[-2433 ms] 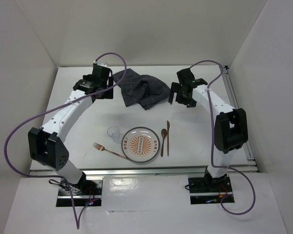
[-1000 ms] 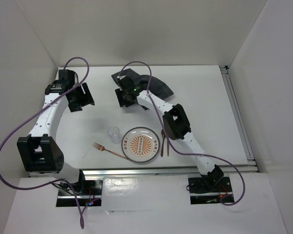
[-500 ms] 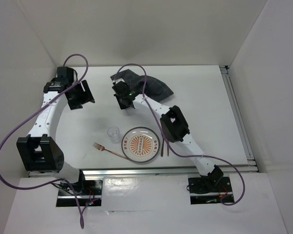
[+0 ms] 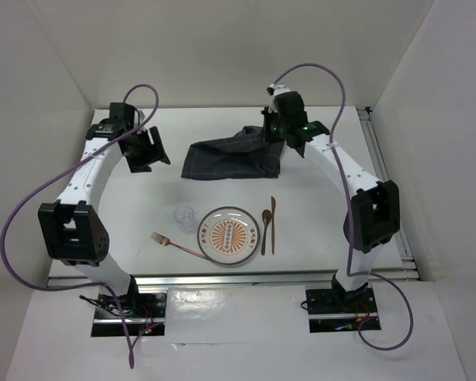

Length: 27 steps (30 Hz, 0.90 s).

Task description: Set the dinner table for one person

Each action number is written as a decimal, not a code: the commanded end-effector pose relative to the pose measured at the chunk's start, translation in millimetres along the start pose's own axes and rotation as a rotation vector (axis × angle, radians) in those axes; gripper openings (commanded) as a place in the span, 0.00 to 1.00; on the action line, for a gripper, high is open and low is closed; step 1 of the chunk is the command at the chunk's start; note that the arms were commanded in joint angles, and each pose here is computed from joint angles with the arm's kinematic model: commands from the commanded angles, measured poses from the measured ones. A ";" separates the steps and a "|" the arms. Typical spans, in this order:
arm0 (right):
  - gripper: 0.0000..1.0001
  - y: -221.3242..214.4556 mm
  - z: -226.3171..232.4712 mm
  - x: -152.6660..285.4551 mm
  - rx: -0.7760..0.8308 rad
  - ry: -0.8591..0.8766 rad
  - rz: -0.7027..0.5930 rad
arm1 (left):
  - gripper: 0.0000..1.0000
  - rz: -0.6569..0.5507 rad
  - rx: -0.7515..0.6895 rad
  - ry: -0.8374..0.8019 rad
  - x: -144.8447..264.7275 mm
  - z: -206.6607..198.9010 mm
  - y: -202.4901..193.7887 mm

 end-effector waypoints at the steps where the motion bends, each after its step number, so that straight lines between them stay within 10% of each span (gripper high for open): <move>1: 0.00 2.6 5.5 14.2 -0.028 0.114 0.012 | 0.79 0.060 -0.036 -0.076 -20.6 -28.7 -2.6; 18: 0.00 24.6 3.3 11.7 -0.112 0.186 0.036 | 0.88 0.313 -0.182 -0.083 -136.3 -49.4 -47.4; 27: 0.00 30.8 -3.4 15.4 -0.123 0.179 0.034 | 0.72 0.366 -0.155 -0.023 -180.6 -47.8 -51.0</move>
Point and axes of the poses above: each gripper's point midway between its finger pads, its own x axis back along the fingers, its own z axis along the line the jaws close on, y = z × x, the point moved 3 cm from there along x, back along the fingers, and after that the axes turned 11 degrees about -x, right-handed, at the moved point
